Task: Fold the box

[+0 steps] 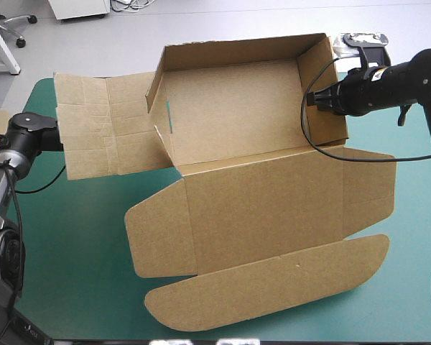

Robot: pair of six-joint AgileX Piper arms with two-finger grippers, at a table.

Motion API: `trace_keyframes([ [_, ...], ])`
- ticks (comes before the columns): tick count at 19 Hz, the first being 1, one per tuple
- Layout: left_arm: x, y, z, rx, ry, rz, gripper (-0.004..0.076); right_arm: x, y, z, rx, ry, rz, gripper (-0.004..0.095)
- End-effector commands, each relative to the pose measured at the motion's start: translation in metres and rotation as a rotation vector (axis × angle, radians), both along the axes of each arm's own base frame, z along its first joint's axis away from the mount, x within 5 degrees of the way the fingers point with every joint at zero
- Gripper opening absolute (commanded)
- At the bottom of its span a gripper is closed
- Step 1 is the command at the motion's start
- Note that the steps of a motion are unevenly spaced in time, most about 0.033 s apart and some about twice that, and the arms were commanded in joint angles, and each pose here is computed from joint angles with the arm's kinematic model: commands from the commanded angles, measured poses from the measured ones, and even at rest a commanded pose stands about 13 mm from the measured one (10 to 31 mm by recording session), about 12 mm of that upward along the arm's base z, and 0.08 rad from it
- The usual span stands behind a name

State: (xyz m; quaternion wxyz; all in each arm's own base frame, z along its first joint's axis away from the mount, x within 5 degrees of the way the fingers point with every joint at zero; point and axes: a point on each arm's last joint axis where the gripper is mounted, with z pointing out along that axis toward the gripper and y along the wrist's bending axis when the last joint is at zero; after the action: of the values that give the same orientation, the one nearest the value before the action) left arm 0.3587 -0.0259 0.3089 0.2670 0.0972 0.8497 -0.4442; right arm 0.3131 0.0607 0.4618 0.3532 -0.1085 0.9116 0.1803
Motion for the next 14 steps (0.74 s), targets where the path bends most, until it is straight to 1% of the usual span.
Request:
trace_keyframes([
  [1,-0.011,-0.01,0.034,-0.149,-0.075,-0.064,-0.0005,-0.003,0.002,0.01,0.049,-0.023,0.013,-0.0032],
  [8,-0.014,-0.013,0.044,-0.196,-0.096,-0.059,-0.0005,0.03,0.004,-0.023,0.035,0.075,0.009,-0.0032],
  [14,-0.017,-0.037,0.044,-0.208,-0.08,-0.122,-0.0005,0.048,0.006,-0.045,0.028,0.133,0.011,-0.0032],
])
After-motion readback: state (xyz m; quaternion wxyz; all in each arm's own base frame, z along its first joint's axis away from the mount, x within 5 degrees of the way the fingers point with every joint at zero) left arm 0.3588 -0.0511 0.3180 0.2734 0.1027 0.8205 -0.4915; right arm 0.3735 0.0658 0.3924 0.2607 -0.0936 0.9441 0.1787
